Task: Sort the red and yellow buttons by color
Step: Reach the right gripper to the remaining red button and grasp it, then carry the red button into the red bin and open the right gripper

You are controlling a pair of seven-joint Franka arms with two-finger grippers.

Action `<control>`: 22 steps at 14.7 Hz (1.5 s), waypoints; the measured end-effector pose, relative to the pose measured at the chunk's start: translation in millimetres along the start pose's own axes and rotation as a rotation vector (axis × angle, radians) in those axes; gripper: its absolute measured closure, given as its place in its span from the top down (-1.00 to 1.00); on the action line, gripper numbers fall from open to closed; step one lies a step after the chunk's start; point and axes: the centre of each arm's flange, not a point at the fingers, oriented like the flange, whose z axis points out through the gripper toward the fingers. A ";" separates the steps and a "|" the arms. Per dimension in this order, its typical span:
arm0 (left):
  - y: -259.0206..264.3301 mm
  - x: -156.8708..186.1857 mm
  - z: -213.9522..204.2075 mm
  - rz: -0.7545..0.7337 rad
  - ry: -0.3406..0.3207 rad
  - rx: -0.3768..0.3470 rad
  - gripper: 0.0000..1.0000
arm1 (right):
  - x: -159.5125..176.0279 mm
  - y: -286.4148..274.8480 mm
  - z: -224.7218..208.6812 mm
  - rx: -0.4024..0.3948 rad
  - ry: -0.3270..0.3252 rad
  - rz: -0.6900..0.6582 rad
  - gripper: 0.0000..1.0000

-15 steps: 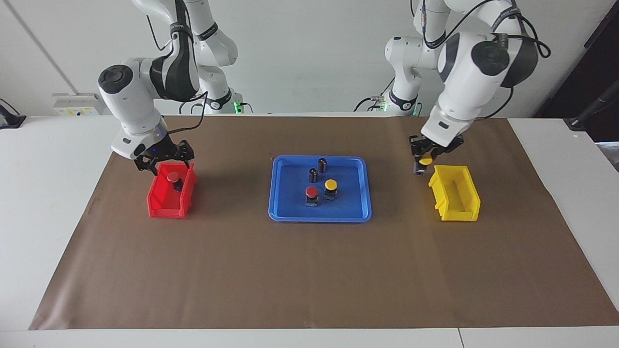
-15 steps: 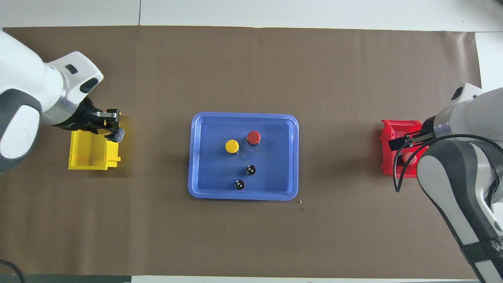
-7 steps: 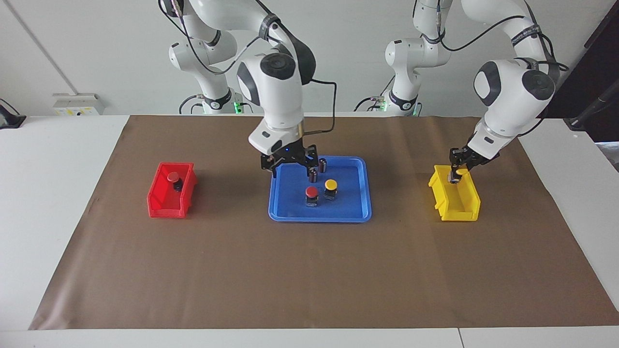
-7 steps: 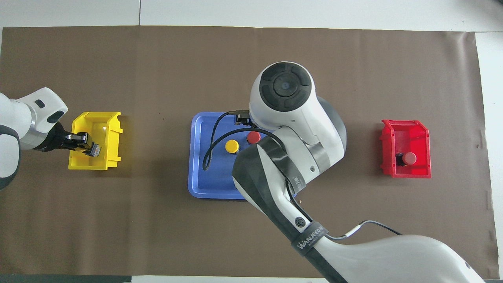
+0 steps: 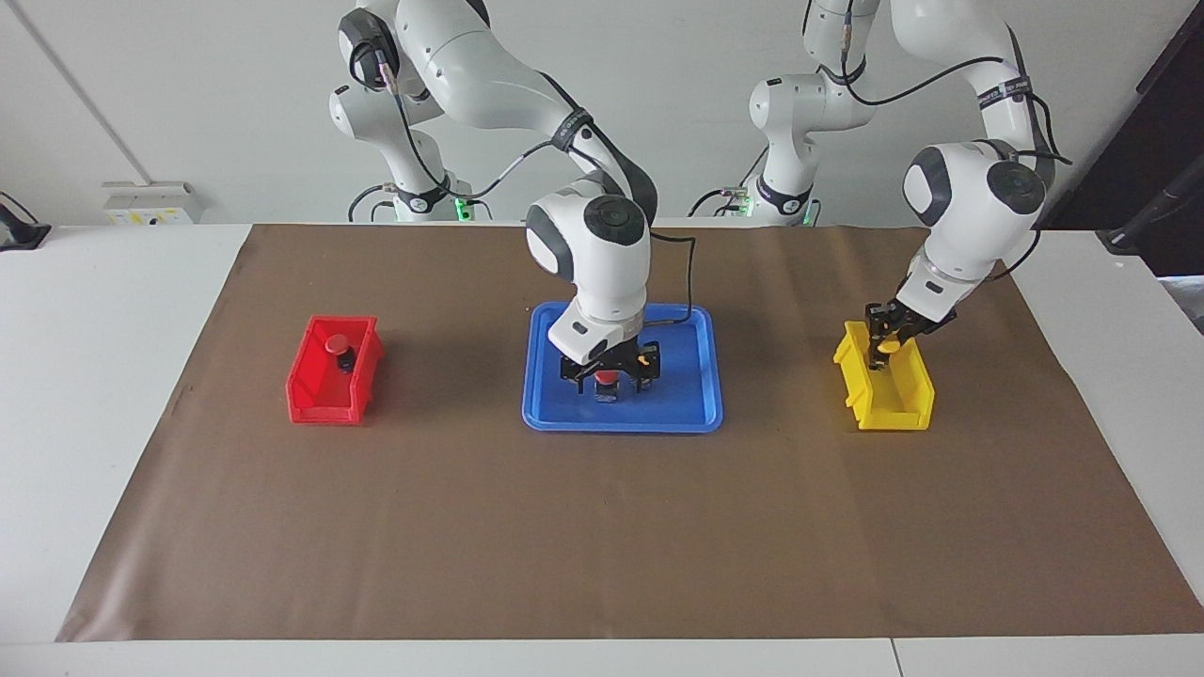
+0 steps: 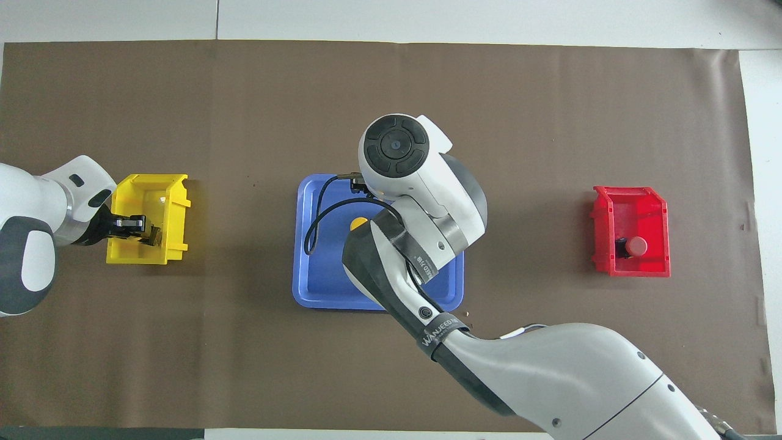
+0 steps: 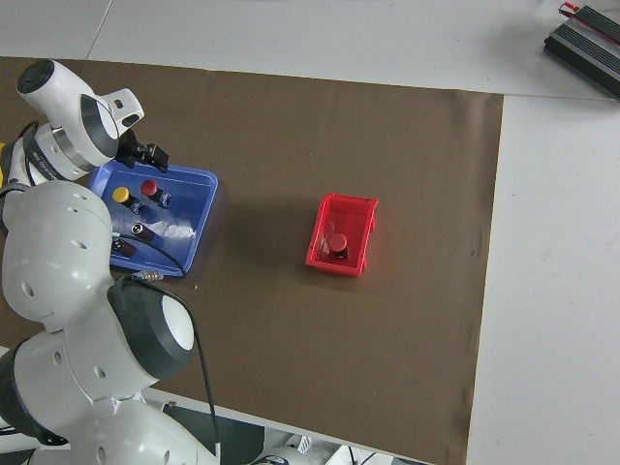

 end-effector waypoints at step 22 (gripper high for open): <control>196.3 14.7 -125.9 -0.026 0.103 0.035 1.00 | 16.4 303.5 -145.9 -0.067 -0.187 -0.208 -0.19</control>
